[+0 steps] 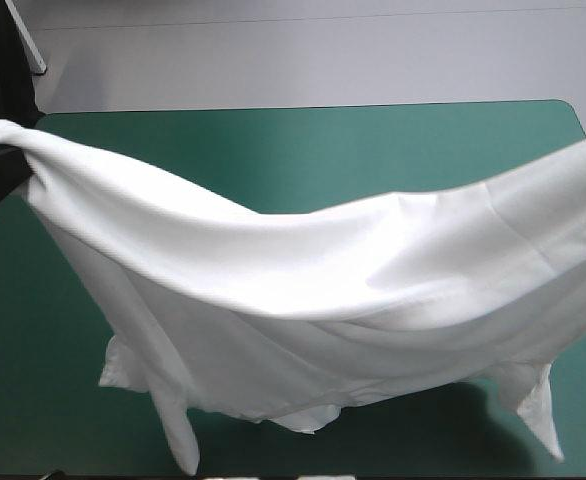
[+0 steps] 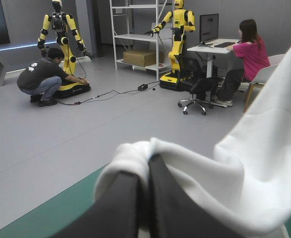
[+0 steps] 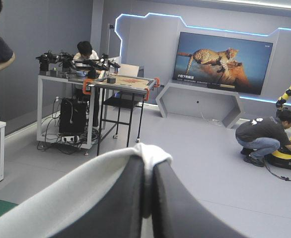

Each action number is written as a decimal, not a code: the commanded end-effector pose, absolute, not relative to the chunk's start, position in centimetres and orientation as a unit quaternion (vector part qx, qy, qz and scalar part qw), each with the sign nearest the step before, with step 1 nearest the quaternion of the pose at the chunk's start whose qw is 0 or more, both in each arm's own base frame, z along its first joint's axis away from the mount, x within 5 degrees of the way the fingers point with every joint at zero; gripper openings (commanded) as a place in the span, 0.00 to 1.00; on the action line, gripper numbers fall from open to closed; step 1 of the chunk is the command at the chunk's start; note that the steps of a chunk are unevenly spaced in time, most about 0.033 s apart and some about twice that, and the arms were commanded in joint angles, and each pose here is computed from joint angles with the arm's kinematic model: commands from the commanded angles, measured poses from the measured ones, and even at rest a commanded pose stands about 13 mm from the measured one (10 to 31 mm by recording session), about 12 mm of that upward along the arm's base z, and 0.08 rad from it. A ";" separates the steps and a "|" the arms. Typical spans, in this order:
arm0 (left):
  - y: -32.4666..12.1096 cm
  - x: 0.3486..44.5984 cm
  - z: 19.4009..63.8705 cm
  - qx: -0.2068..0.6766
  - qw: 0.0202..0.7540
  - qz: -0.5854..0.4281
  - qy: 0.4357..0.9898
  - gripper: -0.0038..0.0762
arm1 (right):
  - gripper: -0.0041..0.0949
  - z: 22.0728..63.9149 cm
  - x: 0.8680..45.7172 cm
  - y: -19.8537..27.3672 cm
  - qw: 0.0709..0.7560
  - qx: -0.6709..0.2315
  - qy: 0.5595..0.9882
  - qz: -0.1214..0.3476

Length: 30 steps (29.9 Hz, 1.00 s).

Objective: Fold the cloth

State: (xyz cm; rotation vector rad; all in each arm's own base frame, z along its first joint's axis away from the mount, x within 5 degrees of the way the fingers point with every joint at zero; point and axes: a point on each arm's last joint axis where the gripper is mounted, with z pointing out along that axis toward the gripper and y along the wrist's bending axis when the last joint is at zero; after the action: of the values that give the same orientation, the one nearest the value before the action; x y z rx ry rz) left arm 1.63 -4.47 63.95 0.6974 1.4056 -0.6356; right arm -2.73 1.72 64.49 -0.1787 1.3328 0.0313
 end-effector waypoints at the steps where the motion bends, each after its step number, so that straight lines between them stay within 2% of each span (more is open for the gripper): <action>1: -4.7 3.0 63.4 0.300 0.651 -0.255 0.649 0.04 | 0.02 65.4 -1.9 1.5 0.808 -0.072 0.584 0.005; 7: -6.0 7.8 62.2 0.278 0.628 -0.189 0.702 0.04 | 0.02 64.7 3.2 0.9 0.776 -0.061 0.628 -0.010; 13: -8.9 13.9 60.7 0.284 0.598 -0.151 0.734 0.04 | 0.02 62.6 11.4 0.7 0.713 -0.059 0.699 0.000; 20: -12.1 21.5 58.2 0.272 0.587 -0.090 0.757 0.04 | 0.02 59.6 21.1 0.4 0.656 -0.057 0.753 0.012; 24: -13.6 25.7 56.1 0.270 0.572 -0.056 0.772 0.04 | 0.02 57.5 26.0 0.7 0.630 -0.068 0.773 0.035; 30: -14.0 33.2 52.5 0.226 0.575 -0.078 0.782 0.04 | 0.02 53.6 33.0 0.7 0.603 -0.070 0.793 0.047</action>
State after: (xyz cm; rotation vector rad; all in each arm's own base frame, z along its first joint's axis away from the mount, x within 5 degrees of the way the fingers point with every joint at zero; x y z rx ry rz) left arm 31.84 -14.92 51.00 0.6327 1.9793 -0.1421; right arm 31.91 0.69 52.79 -0.1687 1.9535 0.1176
